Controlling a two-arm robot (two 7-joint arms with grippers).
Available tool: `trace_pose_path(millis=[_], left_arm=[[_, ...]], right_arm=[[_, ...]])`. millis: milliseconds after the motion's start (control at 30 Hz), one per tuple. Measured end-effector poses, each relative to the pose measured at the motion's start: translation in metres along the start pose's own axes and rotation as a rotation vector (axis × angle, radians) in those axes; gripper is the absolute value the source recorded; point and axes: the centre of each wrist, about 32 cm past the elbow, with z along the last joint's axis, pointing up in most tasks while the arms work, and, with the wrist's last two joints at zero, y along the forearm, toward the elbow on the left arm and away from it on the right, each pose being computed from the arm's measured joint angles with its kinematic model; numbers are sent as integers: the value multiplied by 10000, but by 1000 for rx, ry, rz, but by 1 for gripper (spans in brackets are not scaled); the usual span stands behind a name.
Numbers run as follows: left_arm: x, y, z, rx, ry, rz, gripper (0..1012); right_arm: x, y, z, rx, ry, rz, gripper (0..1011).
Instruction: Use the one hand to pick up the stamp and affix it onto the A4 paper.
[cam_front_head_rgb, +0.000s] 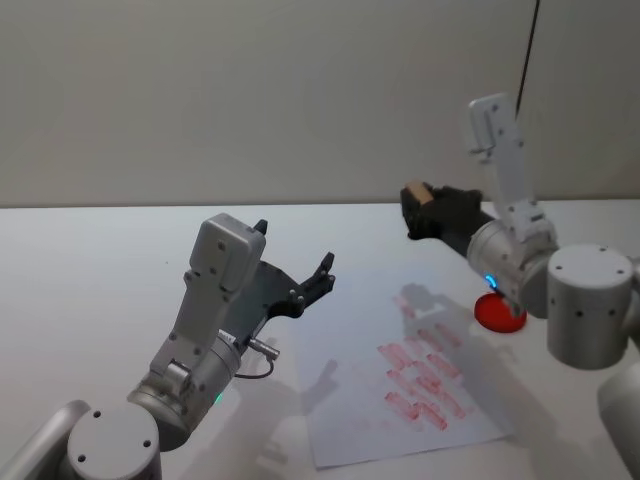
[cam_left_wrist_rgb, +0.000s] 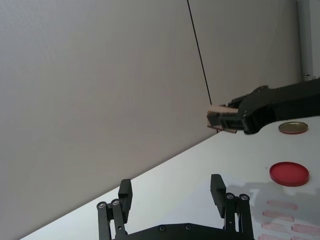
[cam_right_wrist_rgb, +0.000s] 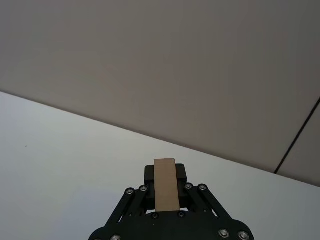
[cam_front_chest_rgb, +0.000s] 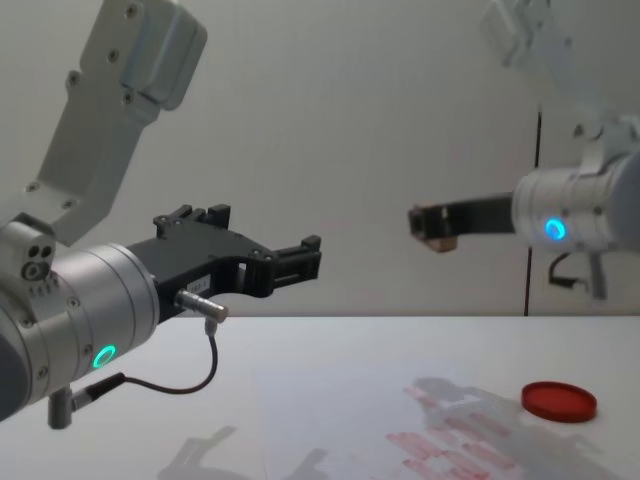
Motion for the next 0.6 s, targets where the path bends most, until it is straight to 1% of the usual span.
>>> trace_pose_path(millis=[100, 200, 233, 400, 567, 600], left_arm=[[0, 0, 0, 0, 0, 0, 993], [0, 0, 0, 0, 0, 0, 993], [0, 0, 0, 0, 0, 0, 993], [0, 0, 0, 0, 0, 0, 993], [0, 0, 0, 0, 0, 0, 993], [0, 0, 0, 0, 0, 0, 993]], right_arm=[[44, -71, 31, 9, -1, -30, 217], [90, -125, 29, 5, -1, -59, 217], [90, -125, 29, 5, -1, -59, 217], [195, -205, -47, -24, 0, -109, 217], [253, -233, -116, -48, 0, -129, 217], [277, -240, -153, -62, 0, -137, 217]])
